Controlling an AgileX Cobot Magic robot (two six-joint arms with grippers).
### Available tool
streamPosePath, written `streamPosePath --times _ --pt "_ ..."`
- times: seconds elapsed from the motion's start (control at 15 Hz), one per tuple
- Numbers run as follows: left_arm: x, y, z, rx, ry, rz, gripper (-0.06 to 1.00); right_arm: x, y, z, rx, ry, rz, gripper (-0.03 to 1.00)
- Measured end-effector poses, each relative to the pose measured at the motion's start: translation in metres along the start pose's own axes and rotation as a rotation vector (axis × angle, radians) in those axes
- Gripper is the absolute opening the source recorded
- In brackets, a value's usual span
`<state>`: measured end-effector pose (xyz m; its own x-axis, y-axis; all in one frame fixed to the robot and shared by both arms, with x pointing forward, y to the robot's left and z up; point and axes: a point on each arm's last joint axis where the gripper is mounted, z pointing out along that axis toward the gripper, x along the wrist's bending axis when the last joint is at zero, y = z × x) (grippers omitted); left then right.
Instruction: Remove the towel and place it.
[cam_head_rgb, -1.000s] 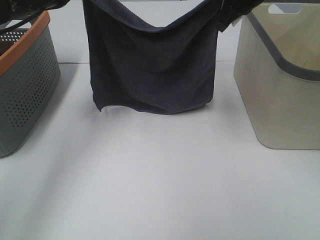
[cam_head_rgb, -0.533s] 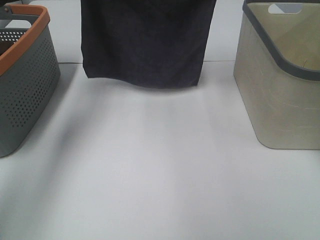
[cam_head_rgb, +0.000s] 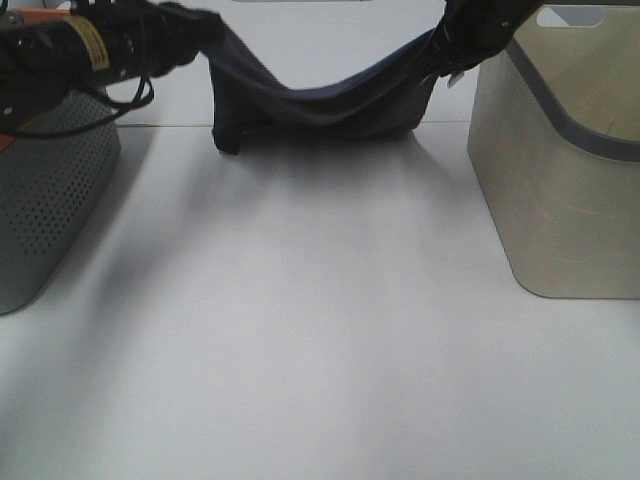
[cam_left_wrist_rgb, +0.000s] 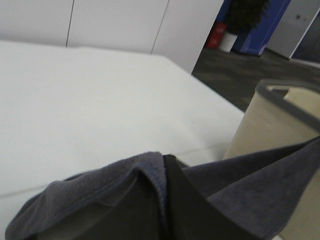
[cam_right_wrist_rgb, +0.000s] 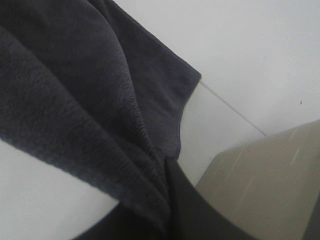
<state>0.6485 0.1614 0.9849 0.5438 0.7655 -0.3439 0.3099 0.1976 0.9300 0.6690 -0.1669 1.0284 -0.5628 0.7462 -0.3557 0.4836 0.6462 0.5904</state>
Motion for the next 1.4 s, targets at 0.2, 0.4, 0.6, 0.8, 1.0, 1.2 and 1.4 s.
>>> streamPosePath --times 0.2,0.4,0.6,0.8,1.0,1.2,1.4 --pt "-0.006 -0.026 -0.026 0.075 0.0 0.007 0.0 0.031 -0.025 -0.01 0.02 0.05 -0.016 0.02" --pt "-0.015 -0.063 -0.06 0.191 0.002 -0.023 0.0 0.069 -0.064 -0.013 0.086 0.121 -0.033 0.02" --pt "-0.018 -0.096 -0.081 0.305 0.001 -0.017 0.0 0.095 -0.084 -0.015 0.117 0.171 -0.024 0.02" --pt "-0.019 -0.108 -0.091 0.341 -0.002 -0.03 0.0 0.114 -0.104 -0.012 0.157 0.209 -0.038 0.02" --pt "-0.019 -0.12 -0.097 0.383 -0.006 -0.039 0.0 0.123 -0.121 -0.011 0.19 0.227 -0.032 0.02" --pt "-0.021 -0.134 -0.105 0.445 -0.021 -0.04 0.0 0.125 -0.125 -0.011 0.21 0.236 -0.04 0.02" --pt "-0.022 -0.141 -0.112 0.473 -0.014 -0.057 0.0 0.133 -0.129 -0.004 0.21 0.274 -0.26 0.02"
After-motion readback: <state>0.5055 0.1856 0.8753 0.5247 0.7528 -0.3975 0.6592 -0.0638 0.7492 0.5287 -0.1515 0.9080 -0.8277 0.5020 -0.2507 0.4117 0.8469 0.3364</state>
